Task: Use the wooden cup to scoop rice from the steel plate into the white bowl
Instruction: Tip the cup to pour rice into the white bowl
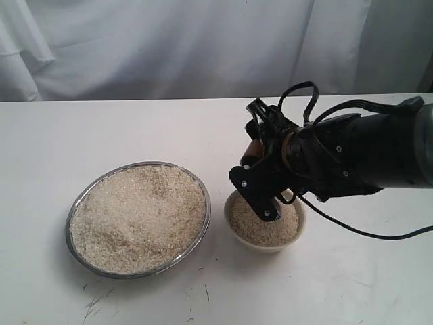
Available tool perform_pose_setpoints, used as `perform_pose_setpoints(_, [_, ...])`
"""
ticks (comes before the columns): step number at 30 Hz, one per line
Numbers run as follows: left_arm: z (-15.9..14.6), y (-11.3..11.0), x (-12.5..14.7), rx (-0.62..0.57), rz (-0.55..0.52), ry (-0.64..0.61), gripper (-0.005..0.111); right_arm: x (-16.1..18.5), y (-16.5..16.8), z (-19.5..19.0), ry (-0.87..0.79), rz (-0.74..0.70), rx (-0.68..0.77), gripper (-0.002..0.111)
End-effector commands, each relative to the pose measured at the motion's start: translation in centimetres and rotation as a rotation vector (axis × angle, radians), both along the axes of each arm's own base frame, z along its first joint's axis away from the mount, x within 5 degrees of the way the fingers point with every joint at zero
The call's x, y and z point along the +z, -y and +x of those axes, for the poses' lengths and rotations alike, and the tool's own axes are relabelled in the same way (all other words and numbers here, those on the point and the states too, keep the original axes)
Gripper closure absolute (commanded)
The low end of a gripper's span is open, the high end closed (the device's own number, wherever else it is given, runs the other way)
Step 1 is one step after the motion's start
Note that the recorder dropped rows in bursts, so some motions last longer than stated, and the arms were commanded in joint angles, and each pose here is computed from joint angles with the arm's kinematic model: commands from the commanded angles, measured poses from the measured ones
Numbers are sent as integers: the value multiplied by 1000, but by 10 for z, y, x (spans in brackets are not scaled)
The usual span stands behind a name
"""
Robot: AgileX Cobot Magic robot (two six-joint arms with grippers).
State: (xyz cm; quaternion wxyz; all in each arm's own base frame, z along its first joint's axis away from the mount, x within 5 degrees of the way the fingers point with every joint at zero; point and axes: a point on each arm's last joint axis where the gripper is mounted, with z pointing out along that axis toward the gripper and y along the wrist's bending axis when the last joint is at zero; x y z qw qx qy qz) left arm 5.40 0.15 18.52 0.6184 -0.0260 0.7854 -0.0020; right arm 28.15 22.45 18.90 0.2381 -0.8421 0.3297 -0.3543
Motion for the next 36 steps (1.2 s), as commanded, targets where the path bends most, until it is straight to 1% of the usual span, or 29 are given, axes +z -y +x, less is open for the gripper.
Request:
perform_pose_setpoints(1, [0,0,-1,-3,1,6,107,8,-5,-4,77,-54,48,108])
perform_pose_setpoints(6, [0,0,-1,-3,1,6,107,9,-11,-8,108,-86,88,108])
perform_pose_setpoints(9, [0,0,-1,-3,1,6,107,6,-9,-11,147,-154,133,108])
perform_pose_setpoints(13, [0,0,-1,-3,1,6,107,-4,-2,-16,145,-216,155,108])
perform_pose_setpoints(16, [0,0,-1,-3,1,6,107,-9,1,-18,149,-233,163,108])
perform_pose_setpoints(20, [0,0,-1,-3,1,6,107,-13,4,-22,149,-234,141,108])
perform_pose_setpoints(27, [0,0,-1,-3,1,6,107,-9,-3,-29,179,-229,132,108])
perform_pose_setpoints(36, [0,0,-1,-3,1,6,107,-6,-5,-33,227,-301,143,108])
